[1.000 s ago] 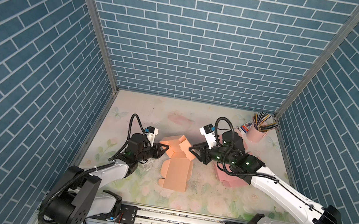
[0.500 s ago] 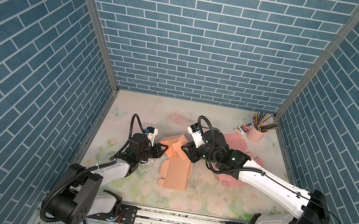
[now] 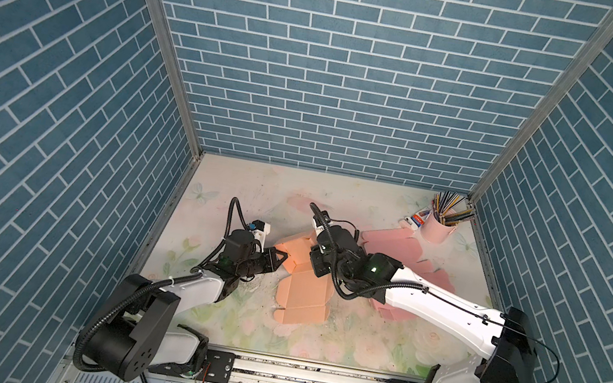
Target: Fold the paper box
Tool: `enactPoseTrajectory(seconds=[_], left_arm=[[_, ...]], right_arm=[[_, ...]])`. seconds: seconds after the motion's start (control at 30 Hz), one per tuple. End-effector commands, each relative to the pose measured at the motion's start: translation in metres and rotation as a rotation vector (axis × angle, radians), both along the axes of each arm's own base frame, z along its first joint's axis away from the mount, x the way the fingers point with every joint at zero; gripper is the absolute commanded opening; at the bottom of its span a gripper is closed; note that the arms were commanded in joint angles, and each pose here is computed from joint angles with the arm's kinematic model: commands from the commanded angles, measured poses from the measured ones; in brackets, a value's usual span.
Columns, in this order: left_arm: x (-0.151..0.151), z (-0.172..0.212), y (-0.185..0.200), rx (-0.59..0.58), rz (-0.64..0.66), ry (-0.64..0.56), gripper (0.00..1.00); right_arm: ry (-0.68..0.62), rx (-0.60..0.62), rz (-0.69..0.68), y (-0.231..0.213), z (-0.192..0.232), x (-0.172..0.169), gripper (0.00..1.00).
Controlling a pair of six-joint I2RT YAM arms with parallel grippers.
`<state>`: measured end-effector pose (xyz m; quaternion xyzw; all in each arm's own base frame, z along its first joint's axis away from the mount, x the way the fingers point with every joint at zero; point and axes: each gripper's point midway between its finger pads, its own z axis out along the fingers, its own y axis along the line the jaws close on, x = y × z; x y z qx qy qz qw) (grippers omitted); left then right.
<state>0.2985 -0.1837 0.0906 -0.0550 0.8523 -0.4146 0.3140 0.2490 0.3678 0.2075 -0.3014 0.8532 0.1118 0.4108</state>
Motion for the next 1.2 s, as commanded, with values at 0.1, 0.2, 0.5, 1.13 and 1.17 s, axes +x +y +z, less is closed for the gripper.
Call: enactPoseTrajectory(seconds=[0.1,0.2,0.5,1.13,1.17], left_arm=[[0.010,0.011,-0.009,-0.024,0.002,-0.015,0.07],[0.011,0.013,-0.012,-0.029,0.002,-0.013,0.07],[0.010,0.020,-0.018,-0.030,-0.014,-0.019,0.07],[0.009,0.020,-0.021,-0.017,-0.015,-0.017,0.07],[0.009,0.019,-0.021,-0.016,-0.014,-0.015,0.07]], right_arm=[[-0.099,-0.192,-0.120,-0.012,-0.003,0.011,0.31],[-0.134,-0.288,-0.171,-0.016,-0.005,0.015,0.30],[-0.176,-0.419,-0.214,-0.016,-0.011,0.021,0.17],[-0.224,-0.583,-0.239,-0.022,-0.023,0.027,0.17],[-0.225,-0.587,-0.235,-0.021,-0.023,0.027,0.16]])
